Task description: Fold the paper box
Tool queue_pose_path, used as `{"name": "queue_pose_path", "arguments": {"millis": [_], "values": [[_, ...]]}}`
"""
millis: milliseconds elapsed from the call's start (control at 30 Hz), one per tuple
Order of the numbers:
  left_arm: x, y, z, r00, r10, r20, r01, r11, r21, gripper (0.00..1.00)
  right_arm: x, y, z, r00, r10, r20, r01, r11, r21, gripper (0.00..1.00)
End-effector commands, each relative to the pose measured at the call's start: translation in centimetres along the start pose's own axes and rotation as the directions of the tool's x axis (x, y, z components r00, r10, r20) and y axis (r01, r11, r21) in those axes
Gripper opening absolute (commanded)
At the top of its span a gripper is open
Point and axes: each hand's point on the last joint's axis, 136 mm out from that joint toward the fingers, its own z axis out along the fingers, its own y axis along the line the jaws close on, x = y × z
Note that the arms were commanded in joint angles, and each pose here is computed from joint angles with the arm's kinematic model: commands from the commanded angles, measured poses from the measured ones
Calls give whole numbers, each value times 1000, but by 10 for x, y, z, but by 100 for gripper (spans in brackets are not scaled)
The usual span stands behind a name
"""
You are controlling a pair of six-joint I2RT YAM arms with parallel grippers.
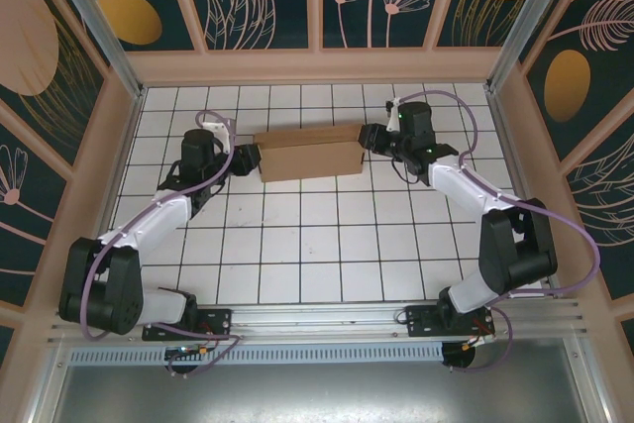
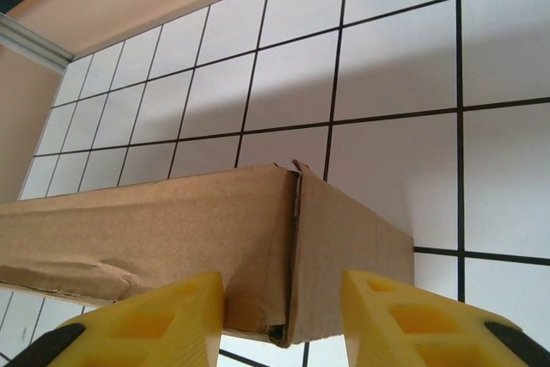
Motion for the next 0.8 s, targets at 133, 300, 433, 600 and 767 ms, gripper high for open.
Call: {"name": "queue_pose_path", "arguments": {"millis": [133,300,433,600,767], "values": [[-13,-34,-25,998,-28,64,19,990,141,44,21,-19,6,998,34,-49,-29,995,95,41],[-29,-55,-43,985,-64,158,21,964,264,44,18,-16,5,999,31,-43,-27,995,95,42],[-47,-51,-41,966,-160,202,100,956,276,53,18,-16,5,999,31,-41,-27,995,97,43],[-49,-29,-14,966,-204,158,171,965,200,55,20,-17,5,999,29,-47,-24,995,99,43],[-37,-15,5,959,-256,124,230,954,193,51,22,-17,7,998,29,-53,-23,995,96,43]]}}
